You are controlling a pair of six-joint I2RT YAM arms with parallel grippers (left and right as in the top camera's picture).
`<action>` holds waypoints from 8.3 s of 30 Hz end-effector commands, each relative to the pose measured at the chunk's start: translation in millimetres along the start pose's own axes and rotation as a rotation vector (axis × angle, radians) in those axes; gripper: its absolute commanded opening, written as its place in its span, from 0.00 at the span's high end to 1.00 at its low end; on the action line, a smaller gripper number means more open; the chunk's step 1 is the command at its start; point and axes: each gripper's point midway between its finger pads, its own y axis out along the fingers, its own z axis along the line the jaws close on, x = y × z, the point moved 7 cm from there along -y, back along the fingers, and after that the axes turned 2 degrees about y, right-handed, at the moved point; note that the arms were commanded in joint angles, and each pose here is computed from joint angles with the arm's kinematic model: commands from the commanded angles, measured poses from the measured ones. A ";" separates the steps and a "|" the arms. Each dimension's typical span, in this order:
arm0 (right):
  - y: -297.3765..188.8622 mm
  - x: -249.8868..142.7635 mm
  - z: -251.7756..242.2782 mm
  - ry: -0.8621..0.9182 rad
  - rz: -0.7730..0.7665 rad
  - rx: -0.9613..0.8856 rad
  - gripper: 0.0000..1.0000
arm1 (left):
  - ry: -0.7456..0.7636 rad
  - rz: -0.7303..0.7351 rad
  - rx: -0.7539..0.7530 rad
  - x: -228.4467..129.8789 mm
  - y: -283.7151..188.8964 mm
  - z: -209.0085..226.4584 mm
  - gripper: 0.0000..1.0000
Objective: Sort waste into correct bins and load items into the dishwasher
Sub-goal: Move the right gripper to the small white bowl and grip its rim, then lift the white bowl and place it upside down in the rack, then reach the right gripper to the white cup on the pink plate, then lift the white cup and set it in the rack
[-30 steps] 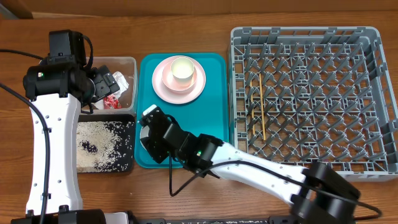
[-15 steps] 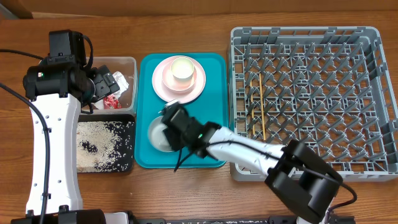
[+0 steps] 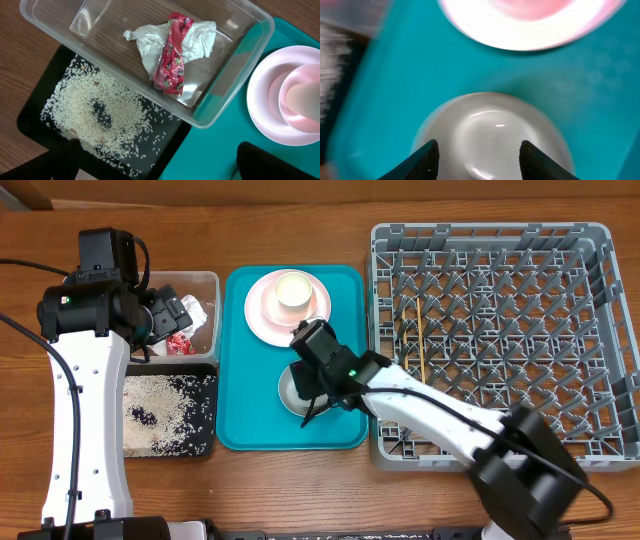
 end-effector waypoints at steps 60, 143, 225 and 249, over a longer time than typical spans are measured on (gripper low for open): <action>-202.9 157.8 -145.2 0.084 -0.317 0.804 0.96 | 0.005 -0.023 0.001 2.7 -5.9 1.9 0.00; 31.9 125.5 -9.6 -0.263 -0.275 -0.120 0.36 | 0.008 -0.023 0.000 2.4 -6.0 1.1 0.00; -187.7 123.6 -123.1 0.191 -0.184 0.730 0.96 | 0.009 -0.023 0.000 2.3 -6.0 0.8 0.00; -116.1 9.9 -247.1 0.590 -0.148 0.711 0.96 | 0.009 -0.023 0.000 2.2 -5.9 0.6 0.00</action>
